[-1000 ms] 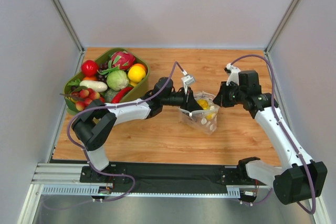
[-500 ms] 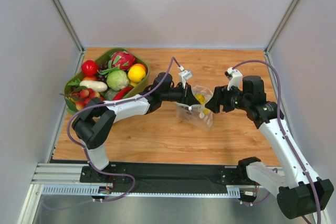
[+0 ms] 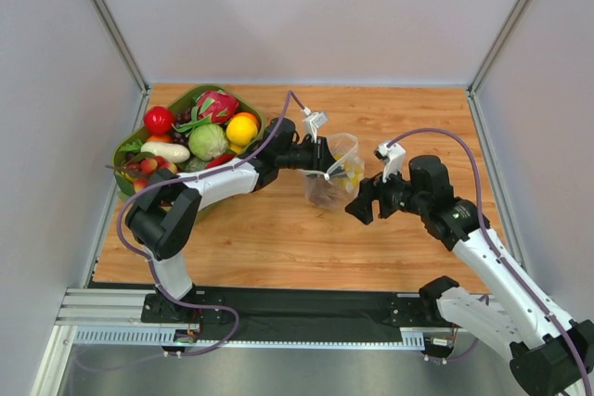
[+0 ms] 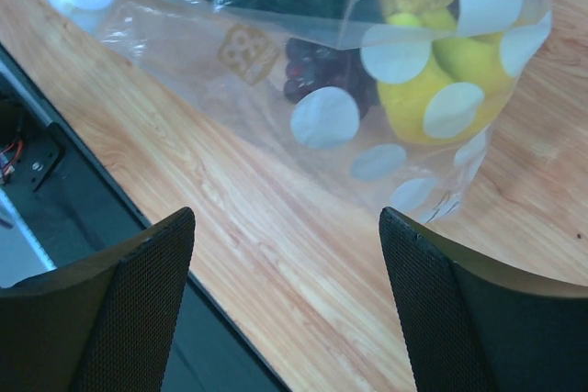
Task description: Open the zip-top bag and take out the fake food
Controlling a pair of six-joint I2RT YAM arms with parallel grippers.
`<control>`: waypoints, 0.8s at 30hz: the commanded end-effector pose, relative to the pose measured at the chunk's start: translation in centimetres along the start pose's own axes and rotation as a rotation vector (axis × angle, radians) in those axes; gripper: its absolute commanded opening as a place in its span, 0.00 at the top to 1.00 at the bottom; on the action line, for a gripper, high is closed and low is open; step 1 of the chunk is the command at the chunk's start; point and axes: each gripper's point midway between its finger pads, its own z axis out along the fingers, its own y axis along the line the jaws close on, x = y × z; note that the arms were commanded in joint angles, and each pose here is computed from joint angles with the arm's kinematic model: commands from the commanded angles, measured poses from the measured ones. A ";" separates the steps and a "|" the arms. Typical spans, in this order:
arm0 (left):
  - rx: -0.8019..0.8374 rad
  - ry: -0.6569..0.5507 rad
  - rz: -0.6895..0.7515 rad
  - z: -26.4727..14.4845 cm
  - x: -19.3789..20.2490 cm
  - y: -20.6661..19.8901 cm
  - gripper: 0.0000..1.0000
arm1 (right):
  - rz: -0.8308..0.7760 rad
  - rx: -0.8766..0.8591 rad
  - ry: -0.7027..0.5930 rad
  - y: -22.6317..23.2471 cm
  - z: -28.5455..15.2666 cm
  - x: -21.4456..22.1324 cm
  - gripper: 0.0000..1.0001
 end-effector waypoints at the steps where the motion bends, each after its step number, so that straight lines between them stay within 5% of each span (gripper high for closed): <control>1: 0.105 -0.026 0.026 -0.3 -2.4 -3.6 1.00 | -0.052 0.058 -0.117 -1.2 0.8 -2.1 0.17; 12: 0.185 -0.024 -0.001 -1.6 -3.3 -6.8 1.00 | -0.102 0.211 -0.087 -3.5 3.3 -1.5 0.20; 22: 0.168 -0.031 0.002 -3.0 -3.9 -6.4 1.00 | -0.086 0.302 -0.060 -5.1 3.5 -0.9 1.00; 24: 0.173 -0.032 0.002 -3.6 -4.0 -6.2 1.00 | -0.088 0.310 -0.058 -5.3 3.4 -0.8 1.00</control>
